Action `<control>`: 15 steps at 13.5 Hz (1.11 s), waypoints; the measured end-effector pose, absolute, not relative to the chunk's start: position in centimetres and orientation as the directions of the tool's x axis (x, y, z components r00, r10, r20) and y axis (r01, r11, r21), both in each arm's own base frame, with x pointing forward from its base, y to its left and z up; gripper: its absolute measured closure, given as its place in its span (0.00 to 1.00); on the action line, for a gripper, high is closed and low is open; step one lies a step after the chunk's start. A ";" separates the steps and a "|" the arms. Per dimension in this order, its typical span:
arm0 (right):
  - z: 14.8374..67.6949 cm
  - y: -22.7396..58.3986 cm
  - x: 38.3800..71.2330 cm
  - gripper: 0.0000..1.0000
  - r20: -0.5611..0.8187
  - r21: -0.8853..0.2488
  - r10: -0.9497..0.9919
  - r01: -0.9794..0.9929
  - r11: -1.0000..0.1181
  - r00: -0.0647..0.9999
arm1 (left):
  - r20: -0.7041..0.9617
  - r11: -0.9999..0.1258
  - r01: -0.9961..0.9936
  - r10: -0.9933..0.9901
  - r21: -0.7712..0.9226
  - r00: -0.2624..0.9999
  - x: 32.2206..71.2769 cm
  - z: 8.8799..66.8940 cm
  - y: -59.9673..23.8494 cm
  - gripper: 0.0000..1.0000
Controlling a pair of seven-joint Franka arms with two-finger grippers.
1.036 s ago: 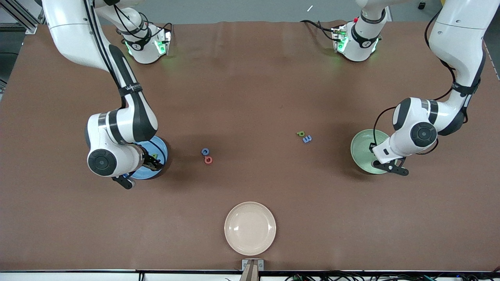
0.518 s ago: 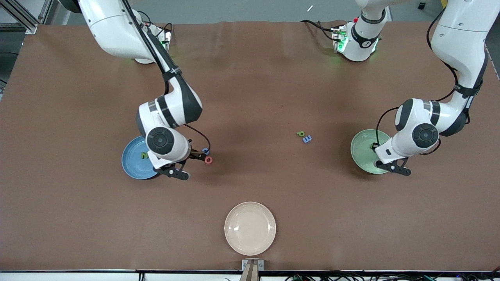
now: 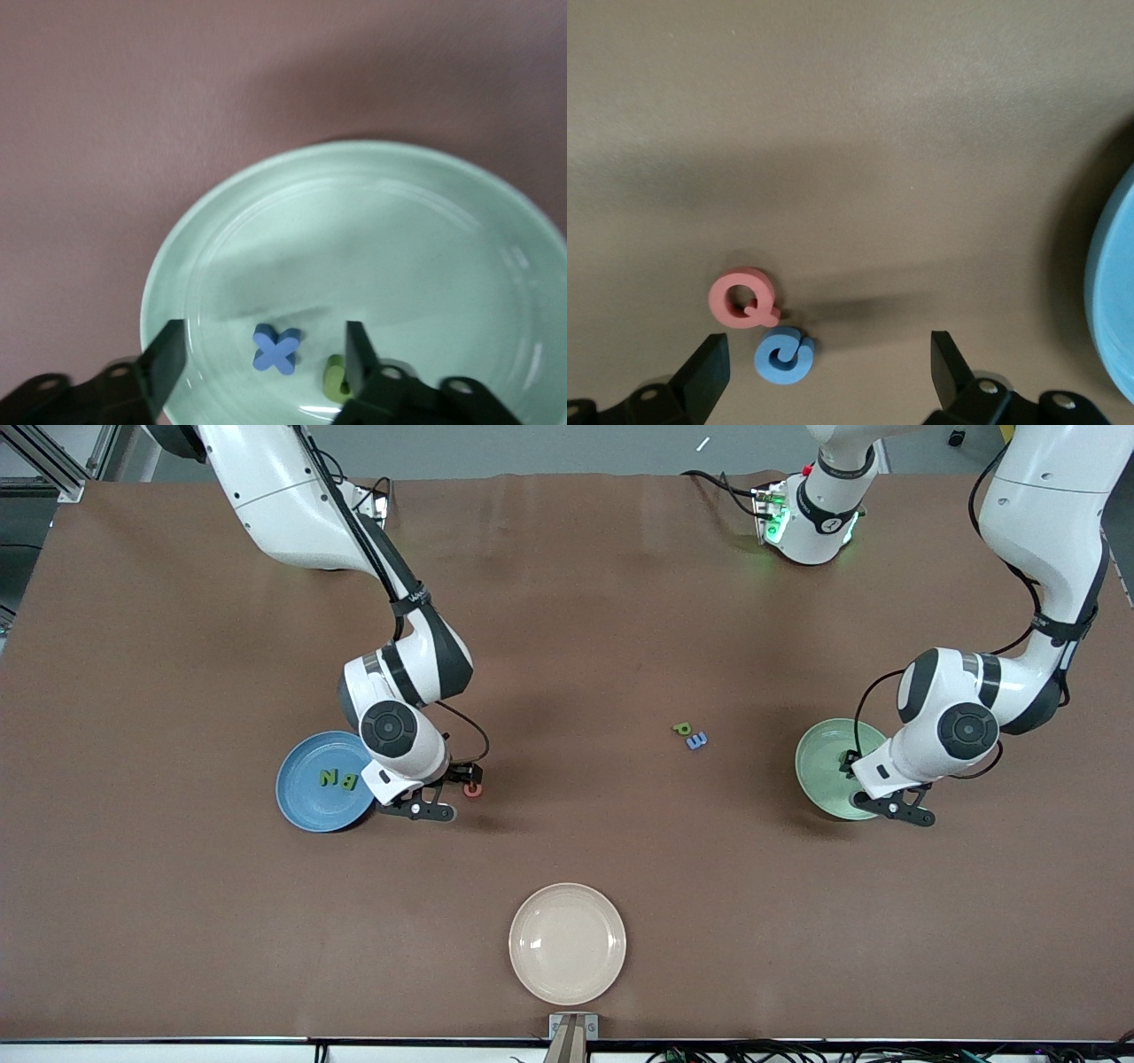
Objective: Sort uppercase to blue plate, lowercase to green plate
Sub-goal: 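Grasp the blue C and blue m with the right and left grippers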
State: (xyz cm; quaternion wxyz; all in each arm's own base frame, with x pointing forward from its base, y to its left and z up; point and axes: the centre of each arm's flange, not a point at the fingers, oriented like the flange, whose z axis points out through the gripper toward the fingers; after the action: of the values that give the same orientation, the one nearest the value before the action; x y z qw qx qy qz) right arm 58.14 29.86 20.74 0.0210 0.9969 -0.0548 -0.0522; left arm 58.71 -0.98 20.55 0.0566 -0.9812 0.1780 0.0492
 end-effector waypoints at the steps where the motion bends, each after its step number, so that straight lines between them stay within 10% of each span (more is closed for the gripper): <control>1: 20.2 29.9 57.9 0.00 -0.098 0.045 -0.103 -0.099 -0.994 0.990 | -0.101 -0.931 -0.351 -0.342 -0.096 0.934 59.0 21.4 -1.9 0.04; 15: 17.0 32.6 54.1 0.04 -0.063 0.006 -0.034 -0.034 -0.999 0.997 | -0.030 -0.915 0.401 0.403 -0.039 0.915 56.1 23.0 -22.6 0.00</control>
State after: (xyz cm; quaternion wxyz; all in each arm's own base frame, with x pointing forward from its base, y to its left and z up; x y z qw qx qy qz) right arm 54.06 32.59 16.95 0.0026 0.9993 -0.0169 -0.0318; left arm 56.10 -22.60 23.00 0.0161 -0.9784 -0.2055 0.0185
